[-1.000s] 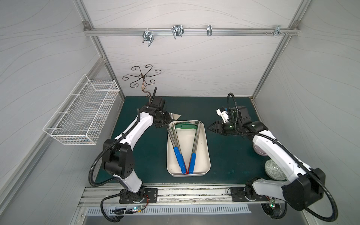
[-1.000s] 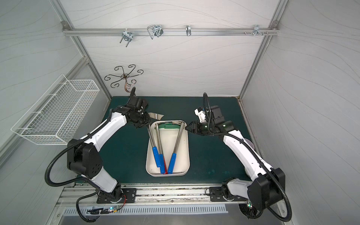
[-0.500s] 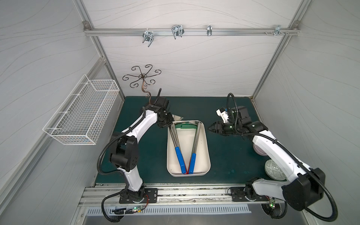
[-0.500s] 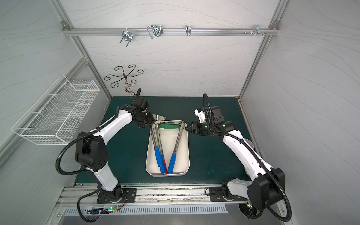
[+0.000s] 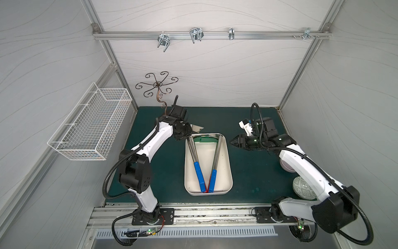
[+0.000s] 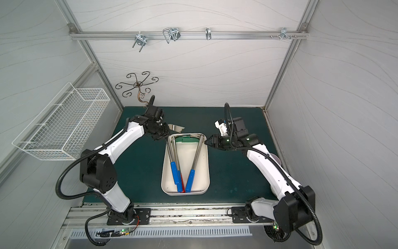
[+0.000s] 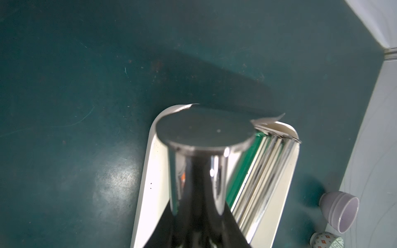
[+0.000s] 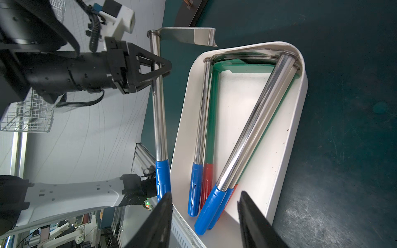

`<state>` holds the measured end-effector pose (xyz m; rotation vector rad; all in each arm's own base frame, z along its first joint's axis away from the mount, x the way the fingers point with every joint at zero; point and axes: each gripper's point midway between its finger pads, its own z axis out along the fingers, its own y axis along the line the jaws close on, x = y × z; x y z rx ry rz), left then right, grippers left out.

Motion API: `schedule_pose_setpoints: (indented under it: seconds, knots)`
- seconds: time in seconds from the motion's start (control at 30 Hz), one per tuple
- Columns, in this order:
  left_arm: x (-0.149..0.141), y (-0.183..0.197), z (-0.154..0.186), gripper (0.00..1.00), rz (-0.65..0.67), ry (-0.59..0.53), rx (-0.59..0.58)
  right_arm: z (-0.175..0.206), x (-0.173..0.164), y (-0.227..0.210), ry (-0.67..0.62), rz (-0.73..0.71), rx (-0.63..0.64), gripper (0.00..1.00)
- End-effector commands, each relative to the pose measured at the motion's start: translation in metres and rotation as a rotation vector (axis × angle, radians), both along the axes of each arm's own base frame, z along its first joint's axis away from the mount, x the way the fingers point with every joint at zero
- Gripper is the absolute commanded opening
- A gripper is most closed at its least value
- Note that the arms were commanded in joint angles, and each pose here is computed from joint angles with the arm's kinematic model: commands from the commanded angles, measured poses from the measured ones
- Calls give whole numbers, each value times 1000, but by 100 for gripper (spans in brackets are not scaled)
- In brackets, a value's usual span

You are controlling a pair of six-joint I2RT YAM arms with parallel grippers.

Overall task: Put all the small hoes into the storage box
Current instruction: Place the hoe in the storage box.

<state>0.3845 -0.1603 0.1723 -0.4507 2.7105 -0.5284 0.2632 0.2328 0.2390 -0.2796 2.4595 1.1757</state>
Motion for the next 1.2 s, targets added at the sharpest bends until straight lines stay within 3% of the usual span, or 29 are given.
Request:
schedule_pose_setpoints:
  seconds: [0.0,0.37,1.17]
  knots:
    - [1,-5,40,0,3,-99,-29,-1,-4,-3,0,12,-3,51]
    - [1,-7,10,0,9,-40,-7,1,-7,-4,-3,14,-4,51]
    - [9,-6,-17,0,28,8,22,-2,-7,-4,4,15,-6,51]
